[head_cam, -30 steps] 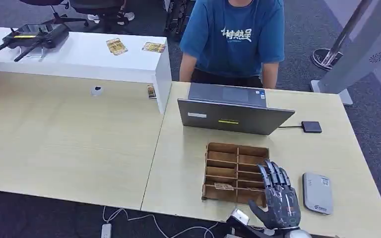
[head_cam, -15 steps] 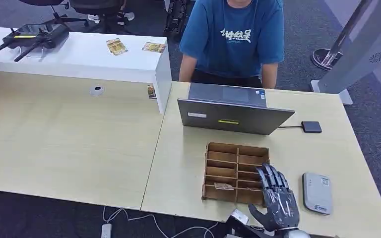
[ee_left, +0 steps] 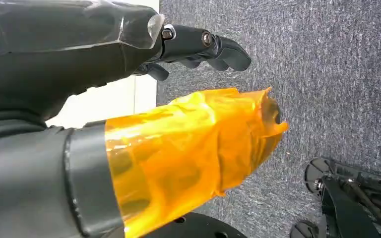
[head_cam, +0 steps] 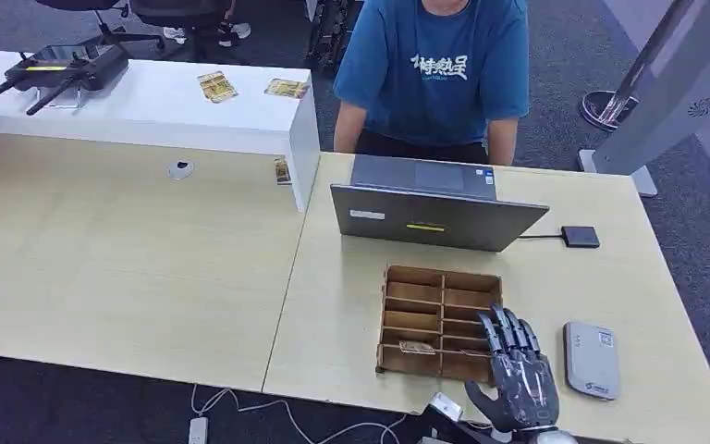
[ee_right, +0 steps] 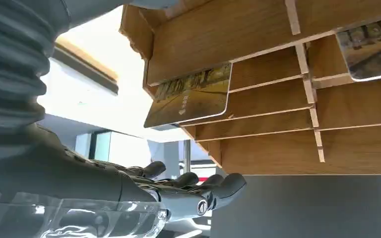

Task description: Pass the card to the sensor for recognition and then transmit it.

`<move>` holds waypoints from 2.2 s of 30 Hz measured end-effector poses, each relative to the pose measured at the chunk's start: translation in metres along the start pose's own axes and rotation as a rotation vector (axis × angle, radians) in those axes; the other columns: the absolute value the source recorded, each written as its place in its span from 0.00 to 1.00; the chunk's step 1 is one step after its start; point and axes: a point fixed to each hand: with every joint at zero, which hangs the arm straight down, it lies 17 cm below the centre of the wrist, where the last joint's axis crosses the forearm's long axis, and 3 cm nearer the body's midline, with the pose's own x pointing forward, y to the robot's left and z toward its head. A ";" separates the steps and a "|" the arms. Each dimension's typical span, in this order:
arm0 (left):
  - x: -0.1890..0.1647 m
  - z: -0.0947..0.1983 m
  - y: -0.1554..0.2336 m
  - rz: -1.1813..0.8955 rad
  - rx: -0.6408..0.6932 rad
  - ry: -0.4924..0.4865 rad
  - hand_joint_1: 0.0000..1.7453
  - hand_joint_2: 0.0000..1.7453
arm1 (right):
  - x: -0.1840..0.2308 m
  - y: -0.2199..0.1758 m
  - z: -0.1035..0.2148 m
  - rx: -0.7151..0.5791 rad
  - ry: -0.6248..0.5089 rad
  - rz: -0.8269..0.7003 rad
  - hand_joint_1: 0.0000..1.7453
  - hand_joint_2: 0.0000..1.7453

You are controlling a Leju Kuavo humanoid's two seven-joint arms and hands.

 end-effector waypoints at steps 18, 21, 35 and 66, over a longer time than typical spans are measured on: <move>0.000 0.000 0.000 0.000 0.000 0.000 0.00 0.00 | 0.002 0.002 0.001 0.005 -0.004 -0.007 0.86 1.00; 0.000 0.000 0.000 0.000 0.000 0.000 0.00 0.00 | 0.003 0.001 0.001 0.004 -0.007 -0.008 0.91 1.00; 0.002 0.000 -0.001 0.001 -0.003 -0.009 0.00 0.00 | 0.006 -0.005 0.001 -0.031 -0.021 0.001 0.91 1.00; 0.002 0.000 -0.002 0.001 -0.012 -0.011 0.00 0.00 | 0.063 -0.075 0.002 -0.357 -0.151 -0.050 1.00 1.00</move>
